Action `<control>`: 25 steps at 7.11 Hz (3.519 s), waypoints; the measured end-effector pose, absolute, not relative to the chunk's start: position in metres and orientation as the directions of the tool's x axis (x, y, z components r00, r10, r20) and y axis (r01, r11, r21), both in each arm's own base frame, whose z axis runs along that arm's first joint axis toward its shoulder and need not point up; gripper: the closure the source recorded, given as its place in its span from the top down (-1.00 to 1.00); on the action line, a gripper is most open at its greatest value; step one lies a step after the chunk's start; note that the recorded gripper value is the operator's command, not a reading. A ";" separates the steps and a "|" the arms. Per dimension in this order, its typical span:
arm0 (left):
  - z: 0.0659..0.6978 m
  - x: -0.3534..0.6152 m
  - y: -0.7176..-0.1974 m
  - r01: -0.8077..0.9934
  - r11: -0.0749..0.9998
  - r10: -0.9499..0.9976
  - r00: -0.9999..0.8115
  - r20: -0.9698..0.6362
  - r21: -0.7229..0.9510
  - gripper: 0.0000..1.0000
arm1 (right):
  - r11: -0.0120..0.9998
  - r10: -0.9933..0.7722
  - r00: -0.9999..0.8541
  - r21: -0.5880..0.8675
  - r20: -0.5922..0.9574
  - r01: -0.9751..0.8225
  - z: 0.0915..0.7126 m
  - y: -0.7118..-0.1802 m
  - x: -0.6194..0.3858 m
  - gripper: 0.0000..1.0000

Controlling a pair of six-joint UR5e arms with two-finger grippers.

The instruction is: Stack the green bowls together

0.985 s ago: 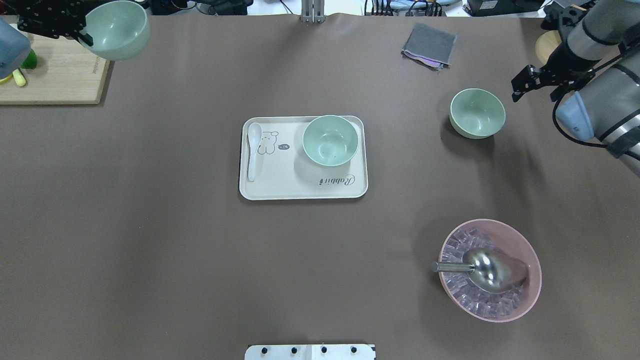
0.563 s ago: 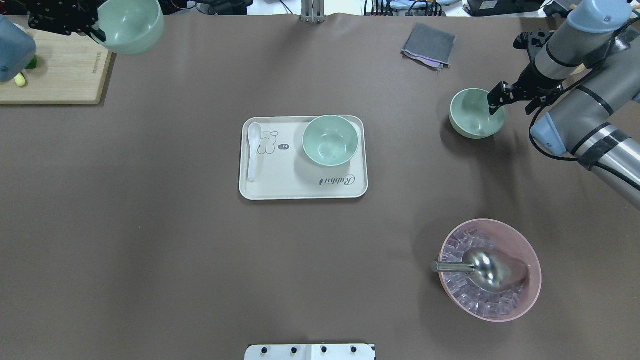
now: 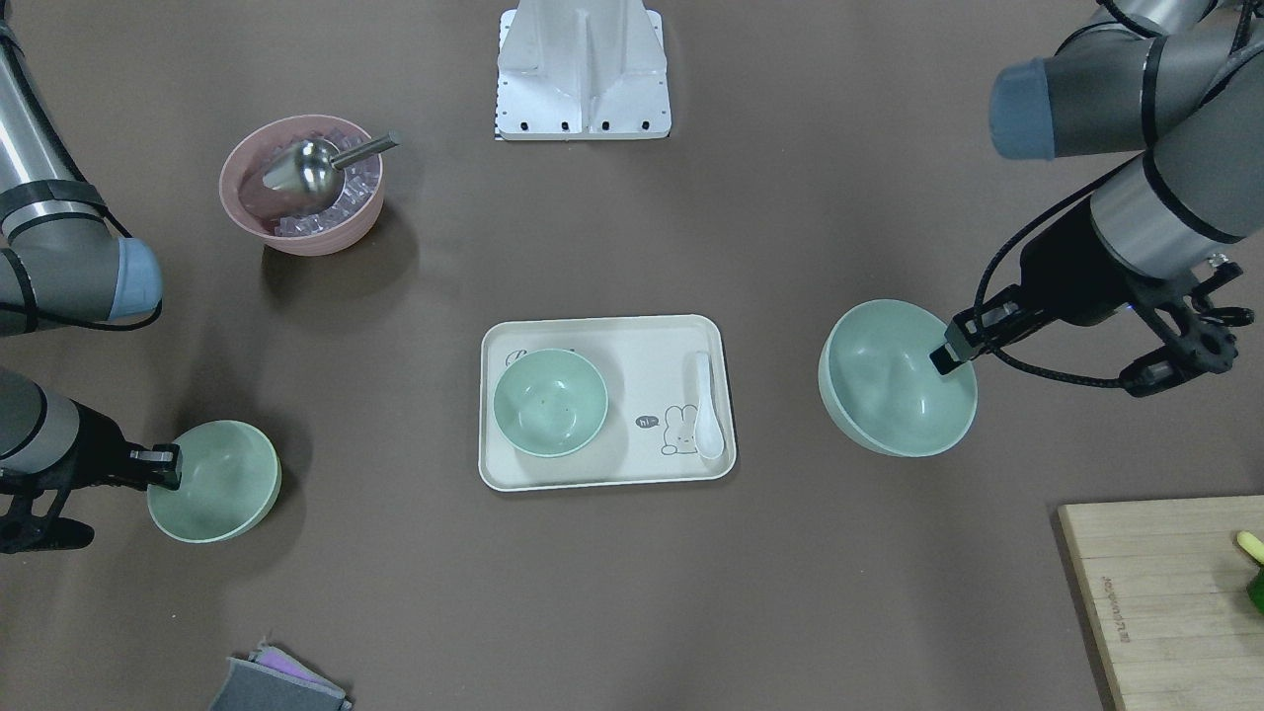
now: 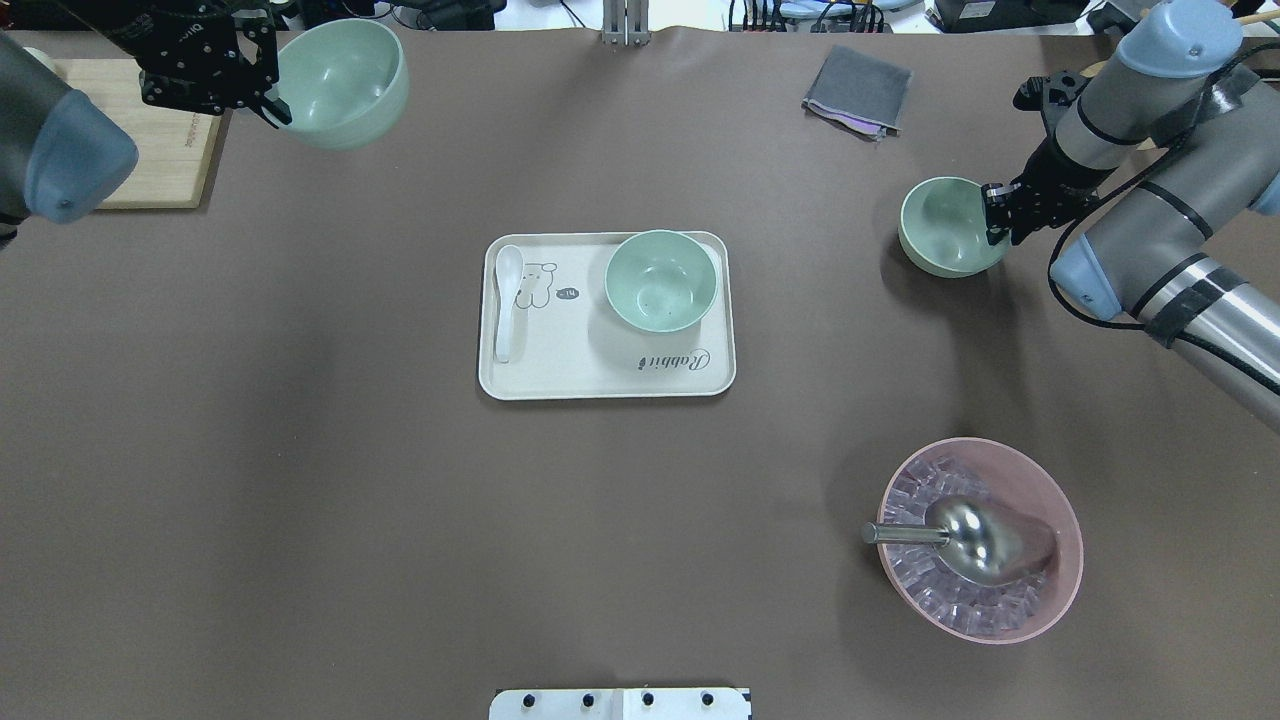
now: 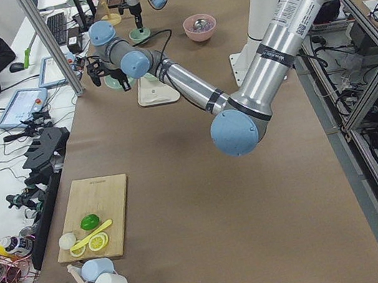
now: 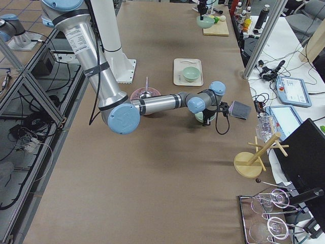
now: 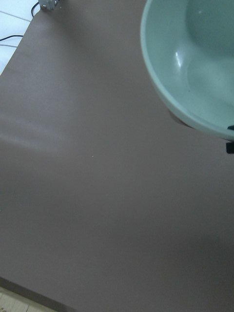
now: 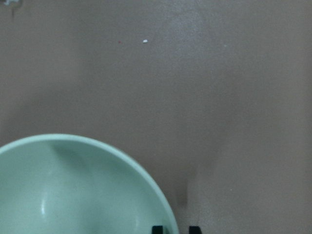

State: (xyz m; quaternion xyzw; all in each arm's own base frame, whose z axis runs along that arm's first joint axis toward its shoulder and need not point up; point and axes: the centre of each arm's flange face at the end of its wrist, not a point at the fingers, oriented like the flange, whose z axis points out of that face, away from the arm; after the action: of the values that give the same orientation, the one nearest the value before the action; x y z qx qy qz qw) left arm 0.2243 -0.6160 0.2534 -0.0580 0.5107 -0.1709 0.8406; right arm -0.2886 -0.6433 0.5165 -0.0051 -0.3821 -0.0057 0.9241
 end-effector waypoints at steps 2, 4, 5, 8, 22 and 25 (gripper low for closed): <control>0.234 0.269 -0.604 0.234 0.930 -0.360 0.432 -0.827 -0.283 -1.00 | 1.000 0.009 0.689 -0.018 0.725 0.006 0.499 -0.649 -0.294 -1.00; 0.199 0.351 -0.574 0.258 0.924 -0.375 0.452 -0.810 -0.284 -1.00 | 0.997 0.075 0.658 -0.062 0.749 -0.043 0.475 -0.662 -0.288 -1.00; 0.182 0.386 -0.560 0.265 0.922 -0.377 0.455 -0.806 -0.282 -1.00 | 0.995 0.104 0.629 -0.084 0.770 -0.061 0.466 -0.671 -0.270 -1.00; 0.145 0.488 -0.551 0.300 0.909 -0.406 0.469 -0.784 -0.291 -1.00 | 0.988 0.153 0.552 -0.126 0.820 -0.087 0.452 -0.687 -0.216 -1.00; 0.163 0.584 -0.527 0.317 0.919 -0.366 0.456 -0.811 -0.235 0.74 | 0.988 0.152 0.546 -0.119 0.824 -0.094 0.447 -0.688 -0.212 -1.00; 0.160 0.583 -0.530 0.356 0.908 -0.369 0.430 -0.824 -0.221 0.96 | 0.989 0.145 0.544 -0.113 0.827 -0.093 0.442 -0.688 -0.212 -1.00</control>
State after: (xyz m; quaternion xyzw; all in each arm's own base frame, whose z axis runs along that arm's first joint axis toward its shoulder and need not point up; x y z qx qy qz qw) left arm 0.5834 -0.5301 0.1600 -0.0065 0.4889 -0.2144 0.8455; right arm -0.2121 -0.6880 0.4422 -0.0276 -0.4729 0.0679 0.8781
